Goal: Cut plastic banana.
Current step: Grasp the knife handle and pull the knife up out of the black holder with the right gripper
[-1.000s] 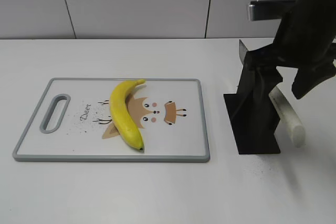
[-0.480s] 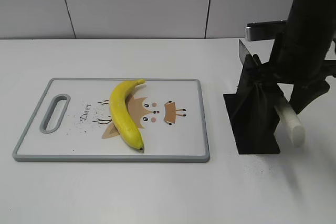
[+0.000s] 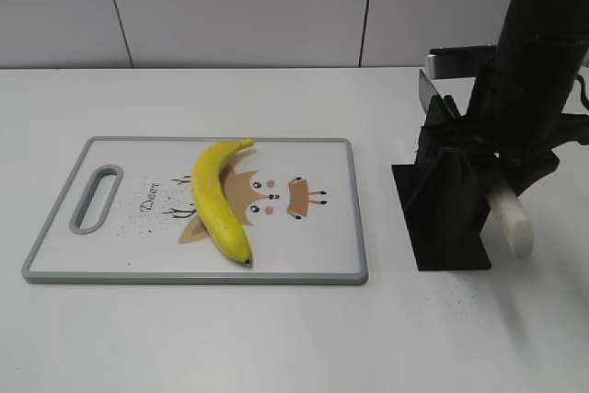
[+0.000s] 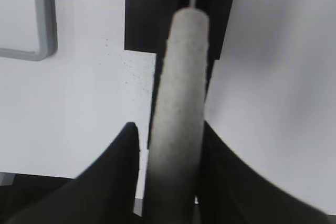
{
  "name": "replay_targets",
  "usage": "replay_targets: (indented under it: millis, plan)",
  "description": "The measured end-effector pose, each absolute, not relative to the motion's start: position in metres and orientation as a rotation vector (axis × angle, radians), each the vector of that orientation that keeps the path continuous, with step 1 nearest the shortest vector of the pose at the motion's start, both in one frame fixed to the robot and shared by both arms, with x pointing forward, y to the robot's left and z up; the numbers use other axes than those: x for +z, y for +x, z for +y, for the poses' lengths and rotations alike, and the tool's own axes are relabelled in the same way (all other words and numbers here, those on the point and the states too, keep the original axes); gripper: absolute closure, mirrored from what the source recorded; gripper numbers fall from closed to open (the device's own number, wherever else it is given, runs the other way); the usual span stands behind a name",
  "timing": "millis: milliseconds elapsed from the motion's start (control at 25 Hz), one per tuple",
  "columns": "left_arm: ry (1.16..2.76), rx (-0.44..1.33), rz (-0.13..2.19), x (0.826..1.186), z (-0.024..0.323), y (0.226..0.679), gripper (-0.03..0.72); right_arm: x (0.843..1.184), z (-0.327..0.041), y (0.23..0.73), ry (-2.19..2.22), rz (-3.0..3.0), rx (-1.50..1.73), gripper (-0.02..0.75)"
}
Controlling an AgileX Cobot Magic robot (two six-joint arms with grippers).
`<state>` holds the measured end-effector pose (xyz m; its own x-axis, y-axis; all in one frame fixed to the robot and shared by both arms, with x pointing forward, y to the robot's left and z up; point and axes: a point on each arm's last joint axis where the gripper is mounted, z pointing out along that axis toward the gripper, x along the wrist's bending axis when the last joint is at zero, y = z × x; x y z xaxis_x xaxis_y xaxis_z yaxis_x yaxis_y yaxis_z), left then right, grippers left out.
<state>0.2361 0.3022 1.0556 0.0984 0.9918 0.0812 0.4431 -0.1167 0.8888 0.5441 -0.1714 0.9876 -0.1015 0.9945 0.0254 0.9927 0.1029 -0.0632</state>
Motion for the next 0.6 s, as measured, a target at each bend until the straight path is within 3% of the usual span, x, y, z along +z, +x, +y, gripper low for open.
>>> replay_targets:
  millis: [120,600]
  plan:
    - [1.66,0.969,1.43,1.0556,0.3022,0.2361,0.097,0.9876,-0.1719,0.5443,-2.064,-2.293,0.05,0.541]
    - [1.66,0.969,1.43,1.0556,0.3022,0.2361,0.097,0.9928,-0.1731,0.5406,-2.059,-2.309,0.003,0.541]
